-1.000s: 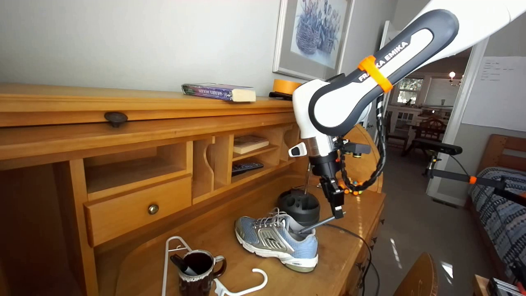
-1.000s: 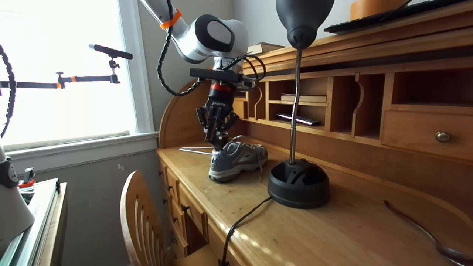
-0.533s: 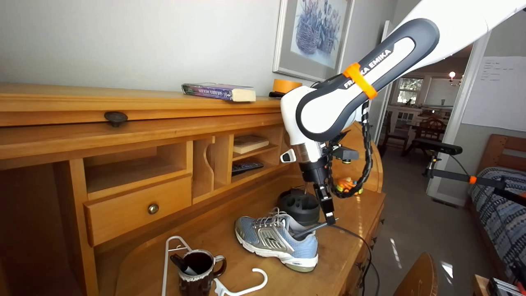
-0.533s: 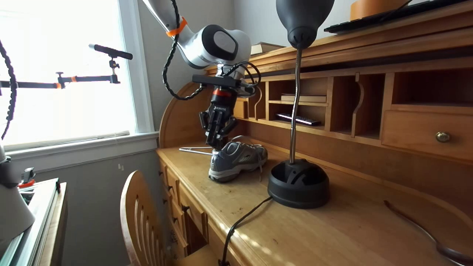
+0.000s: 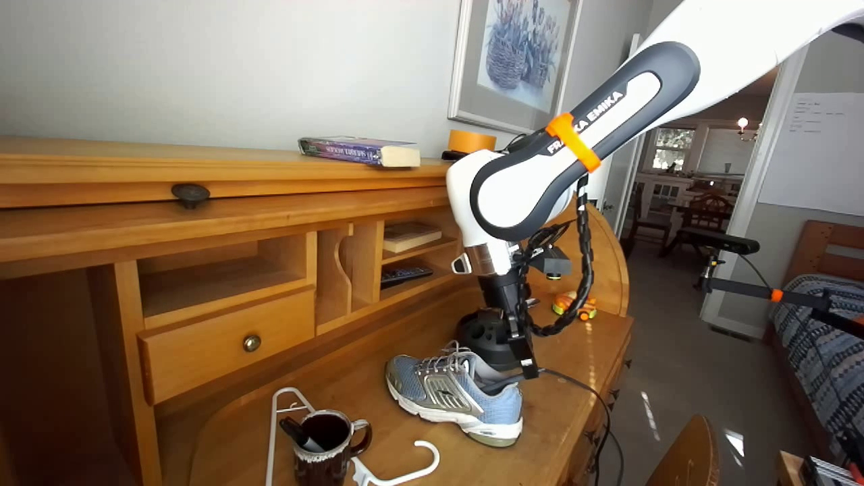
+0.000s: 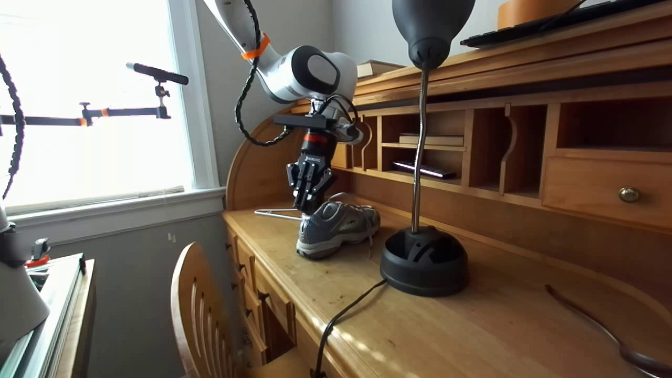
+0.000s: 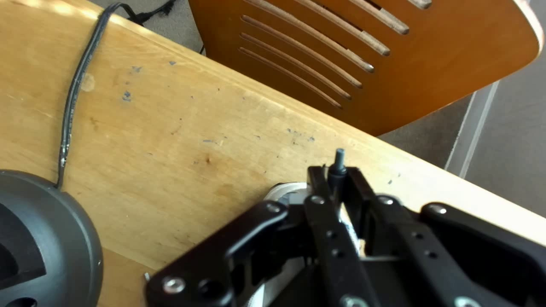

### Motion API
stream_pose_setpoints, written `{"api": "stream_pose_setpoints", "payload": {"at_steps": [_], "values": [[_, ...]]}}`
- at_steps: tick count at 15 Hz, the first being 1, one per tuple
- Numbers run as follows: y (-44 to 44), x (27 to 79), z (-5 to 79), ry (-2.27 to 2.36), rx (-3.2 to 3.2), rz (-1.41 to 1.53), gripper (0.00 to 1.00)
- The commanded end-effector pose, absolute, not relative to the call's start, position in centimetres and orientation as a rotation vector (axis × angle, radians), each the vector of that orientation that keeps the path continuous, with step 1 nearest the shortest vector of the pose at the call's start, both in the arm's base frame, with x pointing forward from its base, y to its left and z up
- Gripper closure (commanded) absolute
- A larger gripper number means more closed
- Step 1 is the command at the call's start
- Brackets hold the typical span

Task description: Pick up the pen to the right of the sneaker, place it inside the sneaker, pick up the marker out of the mug and place it in the sneaker

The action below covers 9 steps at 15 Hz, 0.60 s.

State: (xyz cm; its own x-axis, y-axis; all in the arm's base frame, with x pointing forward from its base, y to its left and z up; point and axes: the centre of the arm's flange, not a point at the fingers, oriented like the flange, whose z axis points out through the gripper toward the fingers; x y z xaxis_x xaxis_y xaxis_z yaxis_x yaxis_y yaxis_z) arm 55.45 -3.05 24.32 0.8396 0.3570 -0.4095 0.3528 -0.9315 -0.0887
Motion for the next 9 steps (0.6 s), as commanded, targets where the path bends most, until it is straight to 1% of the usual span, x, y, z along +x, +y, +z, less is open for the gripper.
{"api": "stream_pose_setpoints", "payload": {"at_steps": [1, 9], "values": [[-2.4, 56.8, 23.7, -0.48, -2.994, 0.718, 0.96], [-1.0, 58.2, 23.5, -0.387, -2.998, 0.724, 0.96]]}}
